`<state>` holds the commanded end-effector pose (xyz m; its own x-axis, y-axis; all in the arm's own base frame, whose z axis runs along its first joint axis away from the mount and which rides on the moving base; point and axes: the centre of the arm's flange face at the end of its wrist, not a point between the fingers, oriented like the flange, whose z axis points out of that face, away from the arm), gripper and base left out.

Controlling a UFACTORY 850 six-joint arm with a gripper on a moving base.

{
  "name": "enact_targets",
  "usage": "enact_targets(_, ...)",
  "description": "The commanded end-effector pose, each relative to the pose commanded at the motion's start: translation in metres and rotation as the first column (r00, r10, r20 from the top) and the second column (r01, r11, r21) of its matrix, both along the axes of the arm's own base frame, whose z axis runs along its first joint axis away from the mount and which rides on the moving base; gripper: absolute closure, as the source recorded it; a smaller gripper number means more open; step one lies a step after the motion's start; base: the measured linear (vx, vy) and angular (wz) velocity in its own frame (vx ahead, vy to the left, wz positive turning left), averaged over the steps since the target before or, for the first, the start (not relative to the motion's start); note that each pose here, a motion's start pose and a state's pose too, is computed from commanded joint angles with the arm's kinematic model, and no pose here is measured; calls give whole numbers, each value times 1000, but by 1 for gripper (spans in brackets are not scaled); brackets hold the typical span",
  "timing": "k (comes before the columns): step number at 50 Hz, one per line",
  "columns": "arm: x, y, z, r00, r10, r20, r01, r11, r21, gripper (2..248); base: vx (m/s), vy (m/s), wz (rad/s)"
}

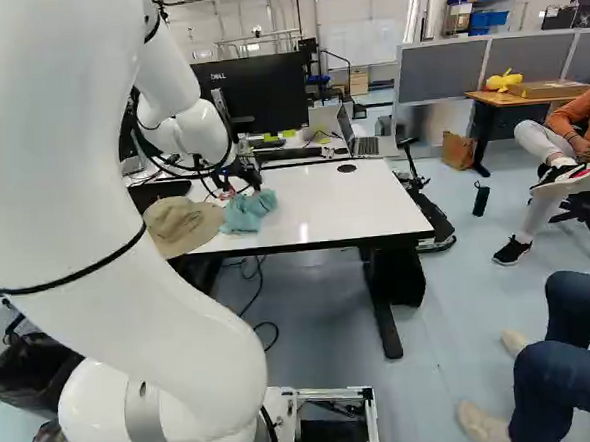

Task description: Clean the table with the green towel

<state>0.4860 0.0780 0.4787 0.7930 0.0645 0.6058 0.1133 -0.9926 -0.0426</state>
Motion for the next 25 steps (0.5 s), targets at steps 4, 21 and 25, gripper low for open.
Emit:
enact_targets(4, 0, 0, 0, 1000, 0, 0, 0, 1000, 0, 78, 0, 0, 0)
enact_targets(21, 0, 0, 0, 1000, 0, 0, 0, 1000, 0, 3, 0, 0, 0)
enact_targets(25, -1, 0, 0, 1000, -1, 2, 1, 1000, 0, 3, 0, 0, 0)
